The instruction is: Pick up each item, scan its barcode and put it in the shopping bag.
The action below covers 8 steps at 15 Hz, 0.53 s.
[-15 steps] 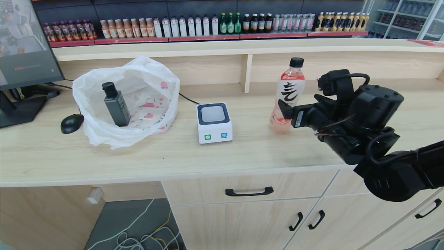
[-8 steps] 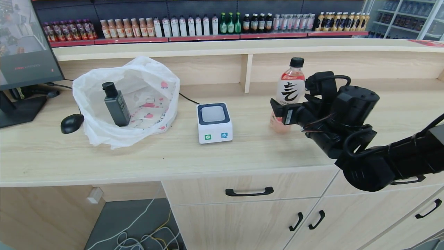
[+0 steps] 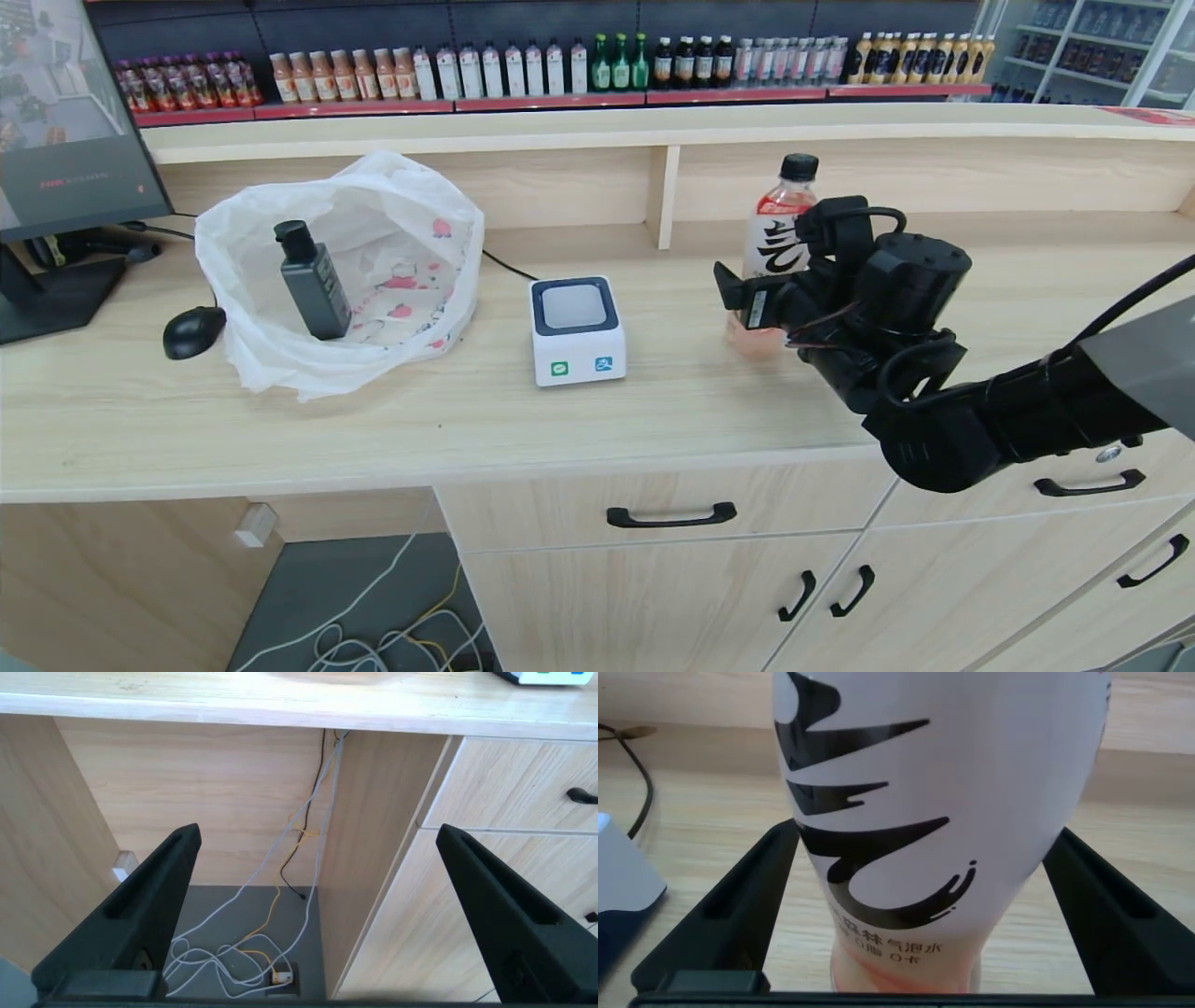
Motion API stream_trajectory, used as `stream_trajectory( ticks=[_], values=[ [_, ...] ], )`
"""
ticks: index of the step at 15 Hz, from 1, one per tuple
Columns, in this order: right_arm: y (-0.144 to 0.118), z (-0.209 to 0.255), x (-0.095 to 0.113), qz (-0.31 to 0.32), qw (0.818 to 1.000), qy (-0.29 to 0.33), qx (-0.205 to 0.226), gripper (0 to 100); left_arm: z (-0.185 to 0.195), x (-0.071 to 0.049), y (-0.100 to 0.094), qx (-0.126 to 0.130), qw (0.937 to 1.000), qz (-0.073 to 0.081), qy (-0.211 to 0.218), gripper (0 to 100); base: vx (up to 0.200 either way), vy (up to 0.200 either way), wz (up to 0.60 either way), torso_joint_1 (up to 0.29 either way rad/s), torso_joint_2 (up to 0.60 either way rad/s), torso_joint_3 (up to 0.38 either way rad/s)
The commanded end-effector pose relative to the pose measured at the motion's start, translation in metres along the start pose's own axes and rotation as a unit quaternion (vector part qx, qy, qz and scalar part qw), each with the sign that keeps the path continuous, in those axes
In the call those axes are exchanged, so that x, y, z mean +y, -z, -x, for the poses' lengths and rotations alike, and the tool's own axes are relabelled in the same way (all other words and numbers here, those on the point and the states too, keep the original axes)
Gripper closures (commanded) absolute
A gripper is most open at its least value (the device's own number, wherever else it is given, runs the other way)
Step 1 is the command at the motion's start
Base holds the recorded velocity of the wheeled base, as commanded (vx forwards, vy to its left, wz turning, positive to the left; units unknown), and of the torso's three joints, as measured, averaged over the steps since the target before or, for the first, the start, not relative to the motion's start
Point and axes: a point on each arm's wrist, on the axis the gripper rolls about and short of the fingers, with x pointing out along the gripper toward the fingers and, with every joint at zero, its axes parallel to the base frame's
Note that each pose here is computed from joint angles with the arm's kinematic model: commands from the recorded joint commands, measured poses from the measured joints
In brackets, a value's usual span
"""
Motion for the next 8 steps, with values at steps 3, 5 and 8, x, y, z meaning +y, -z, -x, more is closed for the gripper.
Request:
stream_trajectory(
  ticks=[3,5,8],
  values=[
    [0.0009,-0.0029,0.0012,0.000,1.000,0.000,-0.002,0,0.0000,0.0000,0.0000,0.000,1.0000,0.000,0.000,0,0.000,0.000,0.00,0.000,0.00,0.000],
    [0.0009,-0.0029,0.0012,0.000,1.000,0.000,-0.002,0,0.0000,0.0000,0.0000,0.000,1.0000,0.000,0.000,0,0.000,0.000,0.00,0.000,0.00,0.000],
    [0.0011,-0.0034,-0.0006,-0.001,1.000,0.002,-0.002,0,0.0000,0.0000,0.0000,0.000,1.0000,0.000,0.000,0,0.000,0.000,0.00,0.000,0.00,0.000]
  ],
)
